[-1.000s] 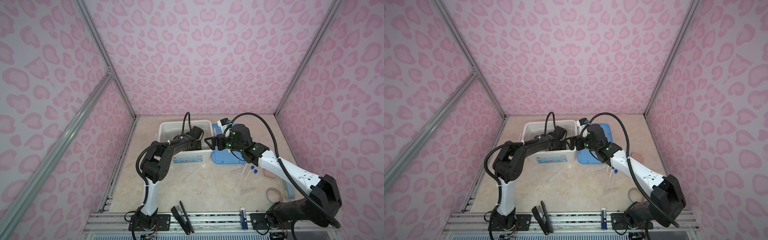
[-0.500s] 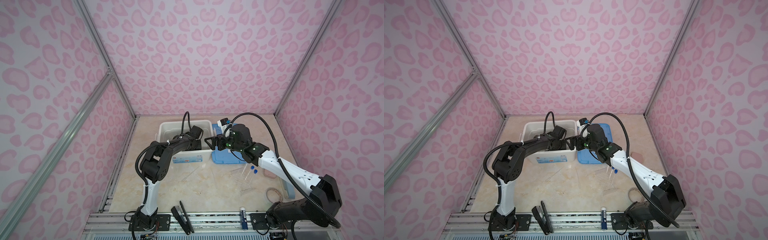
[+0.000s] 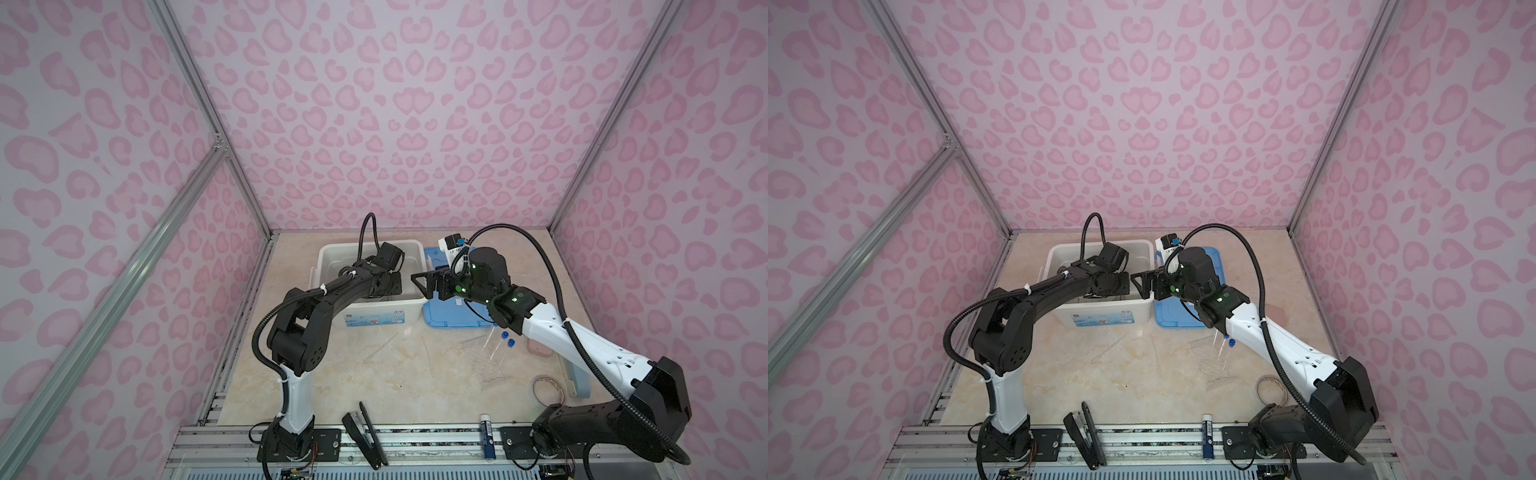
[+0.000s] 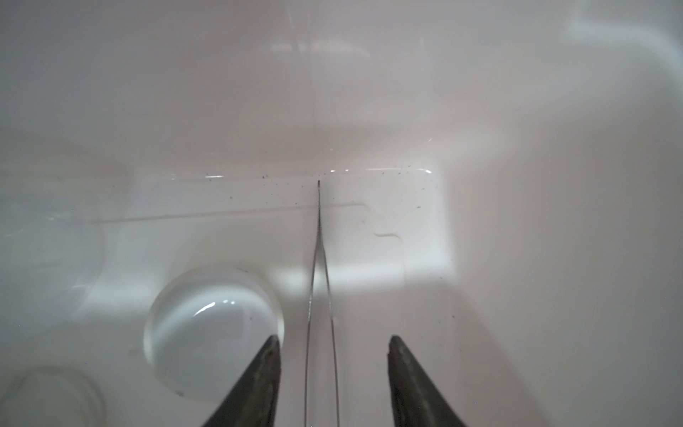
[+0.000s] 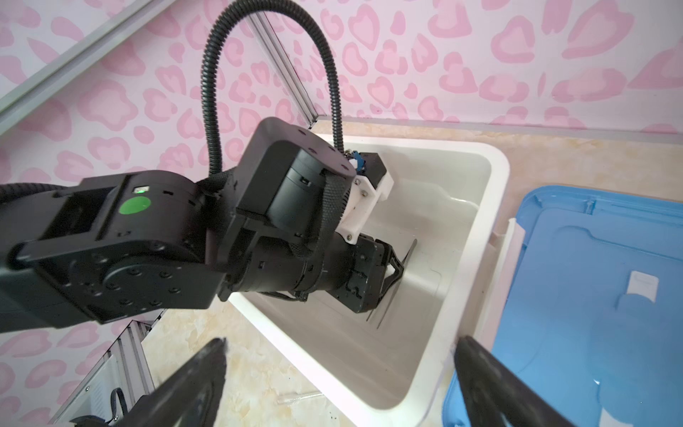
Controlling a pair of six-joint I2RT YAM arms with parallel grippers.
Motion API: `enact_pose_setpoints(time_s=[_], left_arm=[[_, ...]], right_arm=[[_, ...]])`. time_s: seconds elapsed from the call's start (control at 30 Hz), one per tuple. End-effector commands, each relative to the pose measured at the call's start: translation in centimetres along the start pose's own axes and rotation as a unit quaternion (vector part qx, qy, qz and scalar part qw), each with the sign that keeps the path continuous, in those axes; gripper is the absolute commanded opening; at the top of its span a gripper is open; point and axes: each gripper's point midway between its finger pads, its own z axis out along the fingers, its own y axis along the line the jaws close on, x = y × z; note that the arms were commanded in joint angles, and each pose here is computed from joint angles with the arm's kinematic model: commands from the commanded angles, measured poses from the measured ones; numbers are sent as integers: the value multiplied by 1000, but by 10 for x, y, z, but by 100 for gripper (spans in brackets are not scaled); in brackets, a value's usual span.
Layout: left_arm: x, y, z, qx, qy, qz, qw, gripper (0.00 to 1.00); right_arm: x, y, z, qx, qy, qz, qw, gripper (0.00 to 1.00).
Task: Organize the chemistry lab equipment
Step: 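Move the open left gripper out of the bin down to the clear dropper pipette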
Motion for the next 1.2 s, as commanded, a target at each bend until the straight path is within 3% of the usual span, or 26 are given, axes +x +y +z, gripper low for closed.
enact_pose_setpoints(time_s=[0.0, 0.17, 0.4, 0.6, 0.8, 0.93, 1.07, 1.17], left_arm=[[-21, -9, -35, 23, -33, -2, 999, 64], [-40, -16, -86, 56, -75, -12, 996, 98], [-43, -25, -154, 122, -113, -37, 985, 97], [-16, -34, -194, 179, -100, -69, 976, 99], [52, -40, -189, 175, -45, -82, 980, 95], [100, -50, -178, 164, -11, -85, 983, 86], [143, -62, -157, 161, 24, -102, 981, 80], [169, -76, -141, 139, 41, -81, 986, 79]], right_arm=[[-3, 1, -6, 5, -6, -10, 1000, 97], [-7, 3, -19, 9, -11, -24, 1000, 97], [-10, 3, -46, 24, -27, -61, 997, 99], [7, 3, -68, 27, 0, -117, 993, 99], [45, -6, -81, 34, 56, -127, 990, 99], [69, -15, -83, 40, 85, -119, 988, 99], [77, -21, -83, 49, 95, -113, 988, 98], [80, -20, -82, 47, 102, -110, 988, 99]])
